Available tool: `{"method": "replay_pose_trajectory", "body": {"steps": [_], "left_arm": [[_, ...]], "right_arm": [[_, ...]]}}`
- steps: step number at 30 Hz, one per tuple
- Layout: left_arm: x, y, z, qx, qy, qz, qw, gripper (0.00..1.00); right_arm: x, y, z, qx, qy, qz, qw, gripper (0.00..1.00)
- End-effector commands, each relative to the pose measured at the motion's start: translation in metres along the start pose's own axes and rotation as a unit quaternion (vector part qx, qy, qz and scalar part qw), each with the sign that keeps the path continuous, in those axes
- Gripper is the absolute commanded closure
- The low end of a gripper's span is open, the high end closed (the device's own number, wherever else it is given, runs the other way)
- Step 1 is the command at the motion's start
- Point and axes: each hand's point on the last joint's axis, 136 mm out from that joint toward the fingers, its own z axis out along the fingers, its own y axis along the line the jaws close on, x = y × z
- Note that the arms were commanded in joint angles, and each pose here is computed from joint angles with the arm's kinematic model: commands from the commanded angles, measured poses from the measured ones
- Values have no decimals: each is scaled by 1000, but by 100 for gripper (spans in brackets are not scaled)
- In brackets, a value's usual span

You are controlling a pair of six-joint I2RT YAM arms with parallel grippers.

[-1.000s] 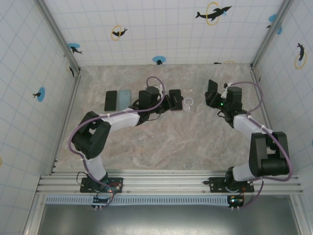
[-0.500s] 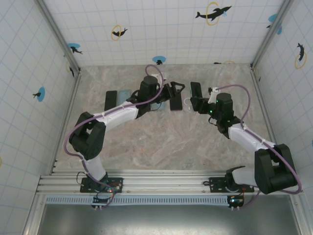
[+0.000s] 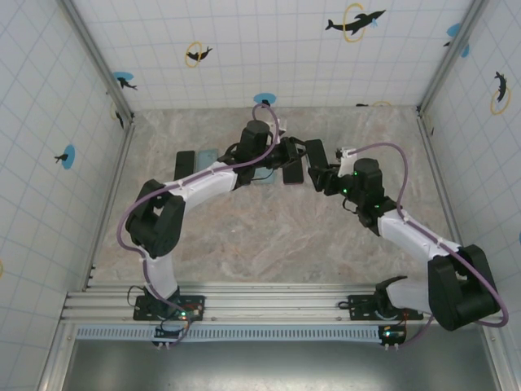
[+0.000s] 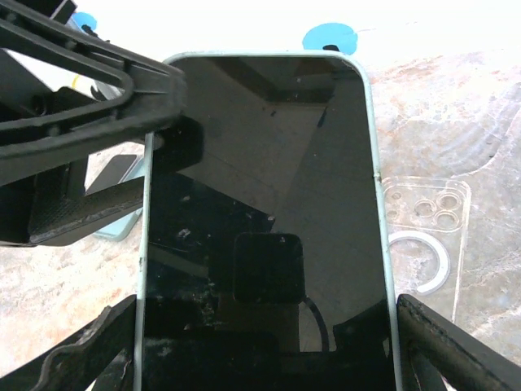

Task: Take the phone out of the phone case

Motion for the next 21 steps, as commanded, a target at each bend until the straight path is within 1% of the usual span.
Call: {"method": "replay_pose_trajectory", "body": {"steps": [1, 6, 10, 12, 14, 16, 18, 21], "left_arm": [[3, -12, 6, 19, 20, 1, 1000, 62], [7, -10, 10, 23, 35, -4, 999, 76], [6, -11, 9, 26, 33, -6, 999, 86], [6, -12, 8, 27, 32, -7, 999, 90], [5, -12, 8, 31, 26, -13, 999, 93], [4, -12, 8, 37, 20, -21, 999, 95], [2, -12, 7, 41, 11, -29, 999, 96], [-5, -14, 0, 50, -15, -41, 998, 99]], "right_arm": [[-32, 18, -7, -18, -50, -41, 998, 52], [-34, 22, -7, -20, -50, -52, 997, 51], [-32, 21, -6, -15, -45, -59, 997, 51], [-32, 22, -6, -14, -44, -62, 997, 49], [-31, 21, -6, -4, -45, -65, 997, 41], [-31, 19, -7, 7, -45, -69, 997, 31], [-31, 17, -8, 18, -47, -73, 996, 24], [-31, 13, -13, 32, -56, -73, 995, 13]]}}
